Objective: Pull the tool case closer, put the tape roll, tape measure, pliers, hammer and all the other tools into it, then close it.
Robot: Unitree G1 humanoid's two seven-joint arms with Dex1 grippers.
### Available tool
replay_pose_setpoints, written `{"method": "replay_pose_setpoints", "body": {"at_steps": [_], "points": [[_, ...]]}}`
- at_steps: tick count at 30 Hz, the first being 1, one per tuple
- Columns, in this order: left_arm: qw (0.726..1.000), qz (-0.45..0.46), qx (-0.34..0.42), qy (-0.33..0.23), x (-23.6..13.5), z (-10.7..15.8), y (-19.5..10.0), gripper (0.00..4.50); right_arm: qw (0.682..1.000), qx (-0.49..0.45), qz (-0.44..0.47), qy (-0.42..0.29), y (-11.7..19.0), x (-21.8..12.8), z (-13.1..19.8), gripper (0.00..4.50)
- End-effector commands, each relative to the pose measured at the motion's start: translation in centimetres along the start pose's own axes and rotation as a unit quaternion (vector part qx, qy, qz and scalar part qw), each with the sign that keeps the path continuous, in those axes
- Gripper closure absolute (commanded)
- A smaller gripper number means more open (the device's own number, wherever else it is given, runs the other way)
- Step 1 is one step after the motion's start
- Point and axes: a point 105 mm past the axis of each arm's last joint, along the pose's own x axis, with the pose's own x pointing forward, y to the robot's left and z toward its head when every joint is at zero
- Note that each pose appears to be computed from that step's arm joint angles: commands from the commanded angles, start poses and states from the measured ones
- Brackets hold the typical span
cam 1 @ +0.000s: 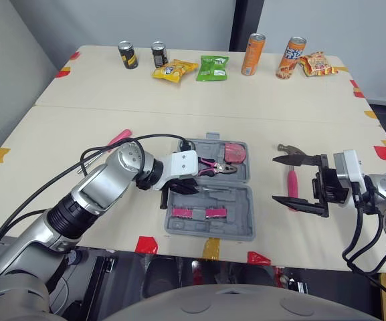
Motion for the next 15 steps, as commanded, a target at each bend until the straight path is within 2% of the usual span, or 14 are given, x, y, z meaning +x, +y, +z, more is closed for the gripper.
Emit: {"method": "replay_pose_setpoints", "body": {"at_steps": [1,15], "points": [[1.000,-0.001,0.014,0.002,0.47,0.38,-0.08,4.38,1.000,-0.020,0.000,-0.003,0.11,-0.05,0.62,0.00],[0.999,0.005,0.043,0.012,1.12,0.66,0.67,4.38,1.000,-0.022,-0.001,-0.004,0.14,0.07,0.58,0.00]]}}
